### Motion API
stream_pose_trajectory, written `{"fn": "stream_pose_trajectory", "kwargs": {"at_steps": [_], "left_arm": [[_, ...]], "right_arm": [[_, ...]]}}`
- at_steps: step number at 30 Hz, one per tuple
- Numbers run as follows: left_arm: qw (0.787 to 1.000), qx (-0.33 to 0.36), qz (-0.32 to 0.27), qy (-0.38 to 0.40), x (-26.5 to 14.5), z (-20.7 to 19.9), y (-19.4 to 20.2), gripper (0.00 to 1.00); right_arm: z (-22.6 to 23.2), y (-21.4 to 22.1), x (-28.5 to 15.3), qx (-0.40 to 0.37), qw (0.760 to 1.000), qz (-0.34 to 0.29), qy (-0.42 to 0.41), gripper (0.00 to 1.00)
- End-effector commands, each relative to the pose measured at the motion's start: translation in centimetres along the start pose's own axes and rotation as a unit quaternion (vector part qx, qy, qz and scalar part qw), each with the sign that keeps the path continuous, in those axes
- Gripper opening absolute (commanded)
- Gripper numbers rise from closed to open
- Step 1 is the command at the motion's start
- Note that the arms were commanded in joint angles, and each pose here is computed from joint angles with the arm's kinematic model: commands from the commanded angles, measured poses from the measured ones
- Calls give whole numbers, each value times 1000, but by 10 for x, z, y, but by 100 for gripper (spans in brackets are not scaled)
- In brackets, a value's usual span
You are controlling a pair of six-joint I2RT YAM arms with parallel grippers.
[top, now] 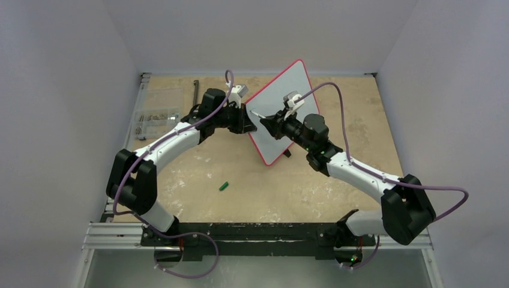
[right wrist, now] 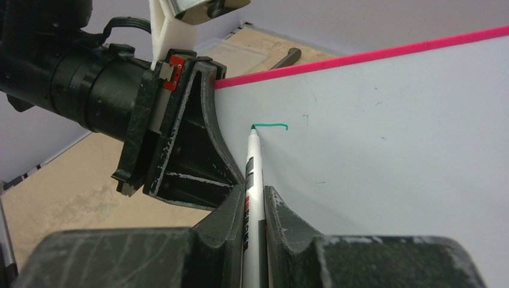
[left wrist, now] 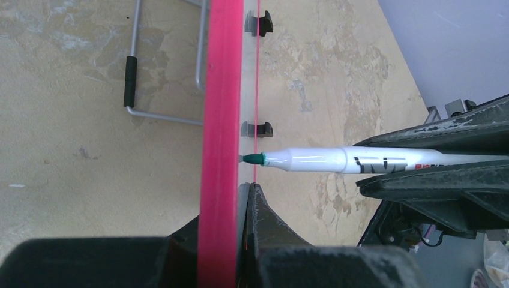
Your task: Write a sentence on the whiteboard
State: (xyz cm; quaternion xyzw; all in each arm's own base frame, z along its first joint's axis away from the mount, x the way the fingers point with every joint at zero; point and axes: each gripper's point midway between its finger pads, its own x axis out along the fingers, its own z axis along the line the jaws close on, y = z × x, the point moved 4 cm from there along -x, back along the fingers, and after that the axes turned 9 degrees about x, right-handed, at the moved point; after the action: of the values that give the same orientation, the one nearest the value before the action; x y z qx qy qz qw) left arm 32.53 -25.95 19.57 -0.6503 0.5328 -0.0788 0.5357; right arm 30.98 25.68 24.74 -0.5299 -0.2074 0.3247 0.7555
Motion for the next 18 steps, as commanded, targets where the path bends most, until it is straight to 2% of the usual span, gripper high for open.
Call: {"fn": "stream_pose_trajectory", "kwargs": {"at_steps": [1,18], "left_arm": [[999,8,52,-2,3,3,24,0],[999,8,54,-2,3,3,26,0]], "right_arm": [[-2,12,-8,-5,1000,23,14,0],[-17,6,-7,-10,997,17,71,0]]}}
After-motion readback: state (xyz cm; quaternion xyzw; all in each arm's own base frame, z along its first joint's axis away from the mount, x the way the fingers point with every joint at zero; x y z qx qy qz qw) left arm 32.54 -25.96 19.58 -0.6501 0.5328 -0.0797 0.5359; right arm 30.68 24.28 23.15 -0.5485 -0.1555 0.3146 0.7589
